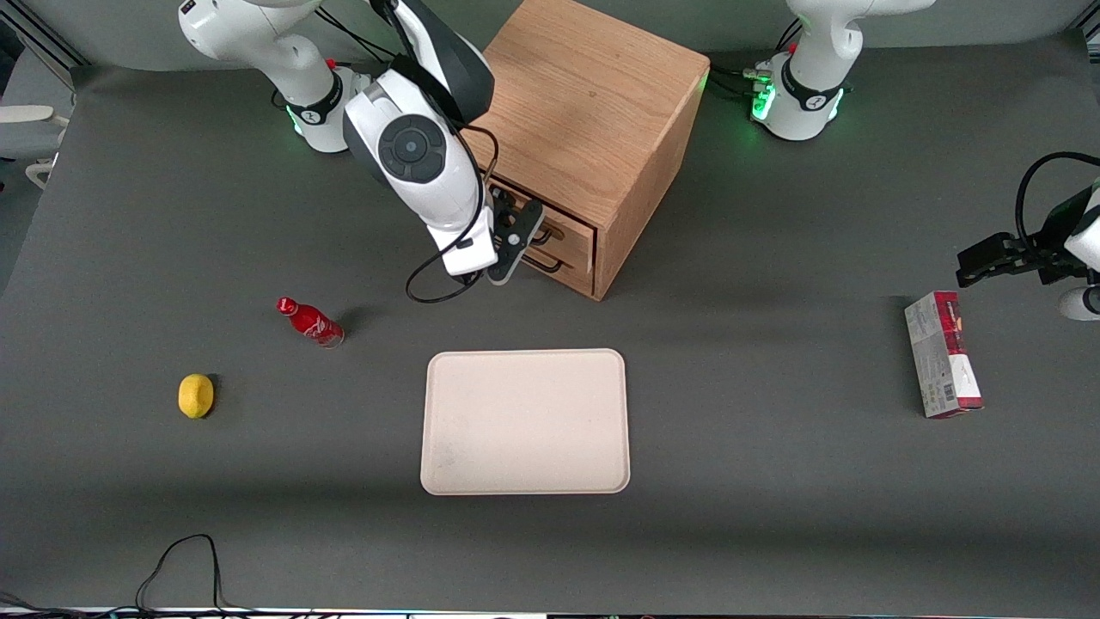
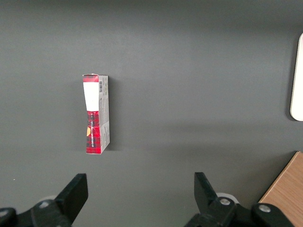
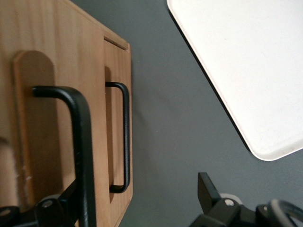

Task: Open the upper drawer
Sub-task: 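Pull the handle with the right gripper, sliding the drawer out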

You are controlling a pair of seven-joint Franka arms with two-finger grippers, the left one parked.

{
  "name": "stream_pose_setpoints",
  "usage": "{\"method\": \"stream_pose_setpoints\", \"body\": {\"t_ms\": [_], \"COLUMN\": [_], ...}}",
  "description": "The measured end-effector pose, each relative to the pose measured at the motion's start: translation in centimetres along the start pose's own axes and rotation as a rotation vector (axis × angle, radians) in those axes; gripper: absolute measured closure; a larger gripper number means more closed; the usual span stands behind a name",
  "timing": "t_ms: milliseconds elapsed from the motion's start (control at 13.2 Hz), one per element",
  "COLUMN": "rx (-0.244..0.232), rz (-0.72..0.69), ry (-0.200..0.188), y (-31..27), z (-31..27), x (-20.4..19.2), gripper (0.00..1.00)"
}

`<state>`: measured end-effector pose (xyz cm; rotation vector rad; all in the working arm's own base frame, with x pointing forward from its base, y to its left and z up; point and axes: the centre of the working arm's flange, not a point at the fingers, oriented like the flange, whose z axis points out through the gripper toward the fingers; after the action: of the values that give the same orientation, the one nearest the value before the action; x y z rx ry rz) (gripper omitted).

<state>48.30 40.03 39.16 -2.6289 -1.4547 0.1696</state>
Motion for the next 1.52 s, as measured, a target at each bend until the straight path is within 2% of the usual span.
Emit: {"method": "stream_pose_setpoints", "body": {"t_ms": [303,834,1214,1517], "rx": [-0.005,-0.020,-0.007,-0.009], "rz": [0.021,0.031,0.044,0.090], "ry": [0.004,0.047,0.033,0.049], "y": [1.3,6.4,9.6,13.2], "z": [0.0,-2.5,-3.0,-3.4], "x": [-0.2,-1.4,-0.8,-1.3], "gripper": [0.00,0.00,0.00,0.00]}}
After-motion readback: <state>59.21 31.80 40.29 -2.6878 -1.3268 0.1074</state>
